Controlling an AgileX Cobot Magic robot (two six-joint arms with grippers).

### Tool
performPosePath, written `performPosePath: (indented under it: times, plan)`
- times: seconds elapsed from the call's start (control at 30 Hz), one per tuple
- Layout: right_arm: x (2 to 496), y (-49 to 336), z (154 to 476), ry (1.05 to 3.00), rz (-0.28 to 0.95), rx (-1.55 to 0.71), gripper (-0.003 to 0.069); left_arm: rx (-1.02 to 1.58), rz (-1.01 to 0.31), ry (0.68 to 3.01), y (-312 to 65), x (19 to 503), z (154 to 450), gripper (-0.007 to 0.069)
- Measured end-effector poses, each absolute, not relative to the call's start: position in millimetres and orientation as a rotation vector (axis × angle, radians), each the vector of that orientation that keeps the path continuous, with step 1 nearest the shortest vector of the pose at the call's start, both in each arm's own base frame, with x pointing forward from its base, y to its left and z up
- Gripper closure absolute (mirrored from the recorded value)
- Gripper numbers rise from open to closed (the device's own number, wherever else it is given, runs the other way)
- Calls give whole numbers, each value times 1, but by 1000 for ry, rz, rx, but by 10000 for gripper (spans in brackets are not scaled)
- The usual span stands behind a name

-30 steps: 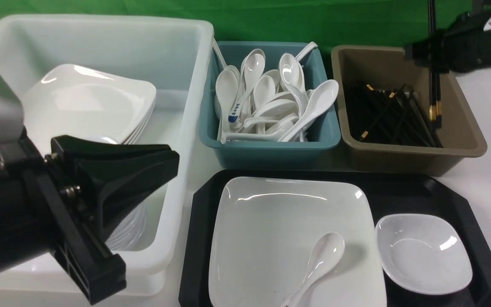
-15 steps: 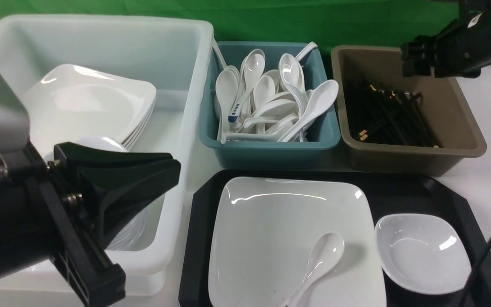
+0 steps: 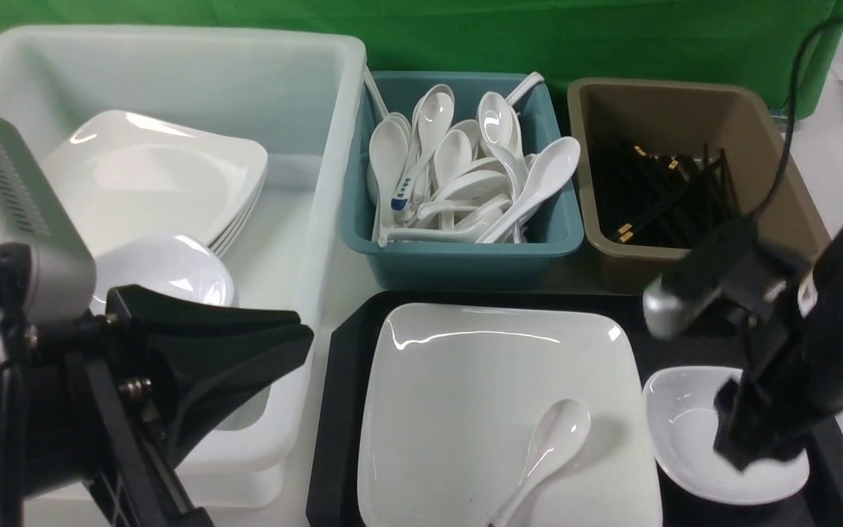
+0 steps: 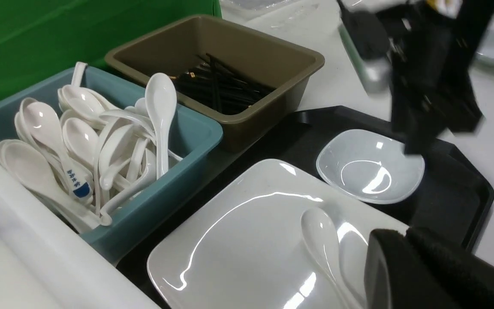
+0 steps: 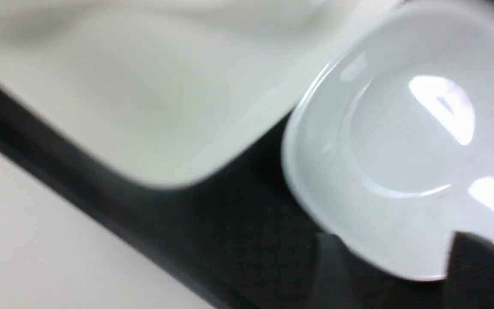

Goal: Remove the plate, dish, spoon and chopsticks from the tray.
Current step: Use the right arm to grab a small plate from the dinner plate

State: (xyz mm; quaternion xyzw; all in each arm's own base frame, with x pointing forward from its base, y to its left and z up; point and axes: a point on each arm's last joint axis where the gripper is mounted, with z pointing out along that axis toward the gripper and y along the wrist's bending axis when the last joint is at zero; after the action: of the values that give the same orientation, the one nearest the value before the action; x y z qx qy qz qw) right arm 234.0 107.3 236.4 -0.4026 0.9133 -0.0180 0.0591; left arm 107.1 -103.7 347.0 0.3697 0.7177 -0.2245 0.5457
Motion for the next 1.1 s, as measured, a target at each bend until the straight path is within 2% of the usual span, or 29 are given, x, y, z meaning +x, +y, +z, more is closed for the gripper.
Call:
performPosePath:
  times: [0.07, 0.17, 0.3, 0.57, 0.67, 0.7, 0.73, 0.77, 0.8, 0.9, 0.97, 1.0, 1.03, 1.1]
  plan:
    - [224, 108, 214, 2720, -95, -1314, 130, 878, -533, 1703, -104, 107, 347, 608]
    - [222, 106, 198, 2643, -116, -1342, 92, 878, -533, 1703, -104, 107, 347, 608]
    - [228, 108, 185, 2583, -128, -1362, 120, 884, -531, 1703, -104, 107, 347, 608]
    - [240, 110, 155, 2589, -201, -1474, 188, 886, -531, 1705, -104, 107, 346, 608]
    - [241, 111, 154, 2582, -204, -1478, 253, 886, -531, 1705, -104, 107, 346, 608]
    - [242, 112, 153, 2573, -206, -1481, 308, 886, -531, 1704, -104, 106, 347, 608]
    - [242, 112, 153, 2571, -206, -1482, 316, 886, -531, 1704, -104, 106, 347, 608]
    - [244, 113, 153, 2550, -213, -1487, 382, 889, -533, 1706, -104, 106, 346, 608]
    - [245, 114, 154, 2533, -219, -1492, 412, 893, -534, 1709, -104, 106, 346, 608]
    - [246, 116, 159, 2526, -228, -1503, 431, 902, -536, 1716, -104, 105, 345, 608]
    - [241, 121, 174, 2548, -230, -1506, 484, 921, -541, 1726, -103, 103, 346, 608]
    - [236, 124, 188, 2563, -235, -1491, 541, 930, -541, 1734, -102, 101, 347, 608]
    - [236, 125, 191, 2562, -233, -1481, 549, 930, -542, 1738, -102, 100, 348, 608]
    - [227, 133, 222, 2595, -208, -1396, 597, 922, -535, 1774, -98, 96, 354, 608]
